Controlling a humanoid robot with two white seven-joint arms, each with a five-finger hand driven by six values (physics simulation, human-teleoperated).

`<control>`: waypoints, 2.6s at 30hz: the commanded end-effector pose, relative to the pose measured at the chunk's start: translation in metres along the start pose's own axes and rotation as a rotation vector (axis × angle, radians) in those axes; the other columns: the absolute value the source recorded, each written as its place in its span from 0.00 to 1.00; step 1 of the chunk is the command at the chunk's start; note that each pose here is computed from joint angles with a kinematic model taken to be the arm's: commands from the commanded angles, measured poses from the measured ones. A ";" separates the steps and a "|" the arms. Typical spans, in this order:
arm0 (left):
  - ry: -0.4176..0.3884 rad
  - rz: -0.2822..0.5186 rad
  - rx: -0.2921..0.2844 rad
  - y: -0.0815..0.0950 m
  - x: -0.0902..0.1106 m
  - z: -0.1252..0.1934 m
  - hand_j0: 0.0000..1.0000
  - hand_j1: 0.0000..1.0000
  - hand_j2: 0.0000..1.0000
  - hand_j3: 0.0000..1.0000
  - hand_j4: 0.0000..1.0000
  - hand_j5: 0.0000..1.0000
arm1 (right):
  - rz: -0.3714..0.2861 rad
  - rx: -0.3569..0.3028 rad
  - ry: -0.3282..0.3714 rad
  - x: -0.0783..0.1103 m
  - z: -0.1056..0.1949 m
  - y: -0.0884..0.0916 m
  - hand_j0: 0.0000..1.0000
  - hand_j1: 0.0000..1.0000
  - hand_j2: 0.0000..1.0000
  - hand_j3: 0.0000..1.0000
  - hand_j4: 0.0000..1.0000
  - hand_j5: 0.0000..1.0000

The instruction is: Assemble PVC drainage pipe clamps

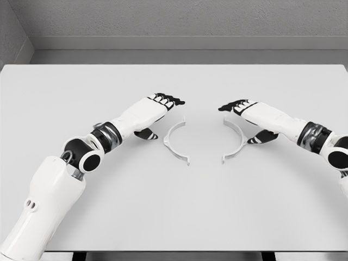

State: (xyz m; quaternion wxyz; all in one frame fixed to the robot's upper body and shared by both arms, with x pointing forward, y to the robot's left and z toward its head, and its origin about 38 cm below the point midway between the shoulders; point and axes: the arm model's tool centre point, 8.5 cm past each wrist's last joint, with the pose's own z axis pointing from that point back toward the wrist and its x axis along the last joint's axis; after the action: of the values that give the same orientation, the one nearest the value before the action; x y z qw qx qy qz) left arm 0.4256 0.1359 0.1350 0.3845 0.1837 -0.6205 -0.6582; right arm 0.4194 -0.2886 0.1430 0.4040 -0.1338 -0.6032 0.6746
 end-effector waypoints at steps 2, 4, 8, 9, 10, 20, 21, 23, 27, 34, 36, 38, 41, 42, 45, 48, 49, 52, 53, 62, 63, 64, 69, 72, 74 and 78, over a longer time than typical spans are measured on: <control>-0.001 0.004 0.003 0.000 0.000 0.000 1.00 1.00 1.00 1.00 1.00 1.00 | -0.001 -0.004 -0.006 0.002 0.000 -0.001 1.00 1.00 1.00 1.00 1.00 1.00; -0.003 0.000 0.002 0.001 0.000 0.001 1.00 1.00 1.00 1.00 1.00 1.00 | 0.000 -0.006 -0.007 0.002 0.000 -0.002 1.00 1.00 1.00 1.00 1.00 1.00; -0.007 -0.003 0.009 0.004 -0.001 0.002 1.00 1.00 1.00 1.00 1.00 1.00 | 0.002 -0.003 -0.014 0.004 -0.002 -0.001 1.00 1.00 1.00 1.00 1.00 1.00; -0.008 -0.003 0.008 0.004 -0.001 0.002 1.00 1.00 1.00 1.00 1.00 1.00 | 0.002 -0.003 -0.014 0.004 -0.002 -0.001 1.00 1.00 1.00 1.00 1.00 1.00; -0.008 -0.002 0.007 0.003 -0.001 0.002 1.00 1.00 1.00 1.00 1.00 1.00 | 0.002 -0.003 -0.014 0.004 -0.002 -0.001 1.00 1.00 1.00 1.00 1.00 1.00; -0.006 -0.002 0.009 0.005 -0.003 0.001 1.00 1.00 1.00 1.00 1.00 1.00 | 0.010 -0.001 -0.001 0.001 0.003 -0.003 1.00 1.00 1.00 1.00 1.00 1.00; -0.007 -0.007 0.012 0.007 -0.003 0.001 1.00 1.00 1.00 1.00 1.00 1.00 | 0.012 0.000 0.002 0.000 0.003 -0.004 1.00 1.00 1.00 1.00 1.00 1.00; -0.002 -0.009 0.008 0.006 -0.005 0.003 1.00 1.00 1.00 1.00 1.00 1.00 | 0.016 0.003 0.009 -0.002 0.003 -0.004 1.00 1.00 1.00 1.00 1.00 1.00; 0.003 -0.008 0.003 0.005 -0.007 0.002 1.00 1.00 1.00 1.00 1.00 1.00 | 0.002 0.012 0.024 -0.007 0.001 0.001 1.00 1.00 1.00 1.00 1.00 1.00; 0.008 -0.009 0.003 0.006 -0.009 0.002 1.00 1.00 1.00 1.00 1.00 1.00 | 0.008 0.026 0.043 -0.012 -0.001 0.005 1.00 1.00 1.00 1.00 1.00 1.00; 0.019 -0.002 -0.009 0.003 -0.013 0.000 1.00 1.00 1.00 1.00 1.00 1.00 | 0.010 0.023 0.041 -0.011 -0.001 0.005 1.00 1.00 1.00 1.00 1.00 1.00; 0.021 -0.002 -0.009 0.004 -0.015 0.000 1.00 1.00 1.00 1.00 1.00 1.00 | 0.011 0.021 0.038 -0.010 -0.001 0.004 1.00 1.00 1.00 1.00 1.00 1.00; 0.022 -0.002 -0.010 0.003 -0.015 0.000 1.00 1.00 1.00 1.00 1.00 1.00 | 0.014 0.019 0.035 -0.009 -0.001 0.003 1.00 1.00 1.00 1.00 1.00 1.00; 0.020 -0.002 -0.010 0.003 -0.014 -0.001 1.00 1.00 1.00 1.00 1.00 1.00 | 0.016 0.019 0.031 -0.008 -0.002 0.003 1.00 1.00 1.00 1.00 1.00 1.00; 0.021 -0.001 -0.010 0.003 -0.015 0.000 1.00 1.00 1.00 1.00 1.00 1.00 | 0.007 0.012 0.020 -0.004 -0.006 0.004 1.00 1.00 1.00 1.00 1.00 1.00; 0.027 0.000 -0.007 0.005 -0.016 0.000 1.00 1.00 1.00 1.00 1.00 1.00 | 0.006 0.011 0.019 -0.004 -0.006 0.004 1.00 1.00 1.00 1.00 1.00 1.00; 0.027 0.000 -0.007 0.005 -0.016 0.000 1.00 1.00 1.00 1.00 1.00 1.00 | 0.005 0.011 0.018 -0.003 -0.007 0.004 1.00 1.00 1.00 1.00 1.00 1.00; 0.026 0.001 -0.007 0.004 -0.015 0.000 1.00 1.00 1.00 1.00 1.00 1.00 | 0.002 0.009 0.015 -0.003 -0.007 0.005 1.00 1.00 1.00 1.00 1.00 1.00; 0.026 0.001 -0.007 0.004 -0.015 0.000 1.00 1.00 1.00 1.00 1.00 1.00 | 0.001 0.008 0.014 -0.002 -0.008 0.005 1.00 1.00 1.00 1.00 1.00 1.00; 0.028 0.000 -0.005 0.005 -0.016 0.000 1.00 1.00 1.00 1.00 1.00 1.00 | 0.011 0.000 -0.005 0.004 -0.010 0.002 1.00 1.00 1.00 1.00 1.00 1.00; 0.027 0.001 -0.004 0.006 -0.016 0.000 1.00 1.00 1.00 1.00 1.00 1.00 | 0.010 -0.003 -0.006 0.004 -0.010 0.002 1.00 1.00 1.00 1.00 1.00 1.00; 0.028 -0.001 -0.003 0.006 -0.016 0.000 1.00 1.00 1.00 1.00 1.00 1.00 | 0.011 -0.003 -0.005 0.004 -0.010 0.002 1.00 1.00 1.00 1.00 1.00 1.00; 0.026 -0.002 -0.001 0.007 -0.016 0.000 1.00 1.00 1.00 1.00 1.00 1.00 | 0.010 -0.006 -0.006 0.004 -0.010 0.002 1.00 1.00 1.00 1.00 1.00 1.00; 0.027 0.000 -0.001 0.007 -0.016 0.000 1.00 1.00 1.00 1.00 1.00 1.00 | 0.007 -0.010 -0.011 0.006 -0.012 0.001 1.00 1.00 1.00 1.00 1.00 1.00; 0.027 -0.002 -0.001 0.007 -0.016 0.000 1.00 1.00 1.00 1.00 1.00 1.00 | 0.006 -0.011 -0.012 0.006 -0.013 0.002 1.00 1.00 1.00 1.00 1.00 1.00; 0.027 0.000 -0.001 0.007 -0.016 0.000 1.00 1.00 1.00 1.00 1.00 1.00 | 0.004 -0.014 -0.015 0.007 -0.014 0.002 1.00 1.00 1.00 1.00 1.00 1.00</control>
State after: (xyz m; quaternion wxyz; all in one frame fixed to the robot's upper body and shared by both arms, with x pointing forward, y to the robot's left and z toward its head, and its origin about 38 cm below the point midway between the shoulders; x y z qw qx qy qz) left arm 0.4375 0.1477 0.1378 0.3920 0.1933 -0.6140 -0.6572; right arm 0.4232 -0.2741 0.1398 0.3959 -0.1343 -0.6078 0.6751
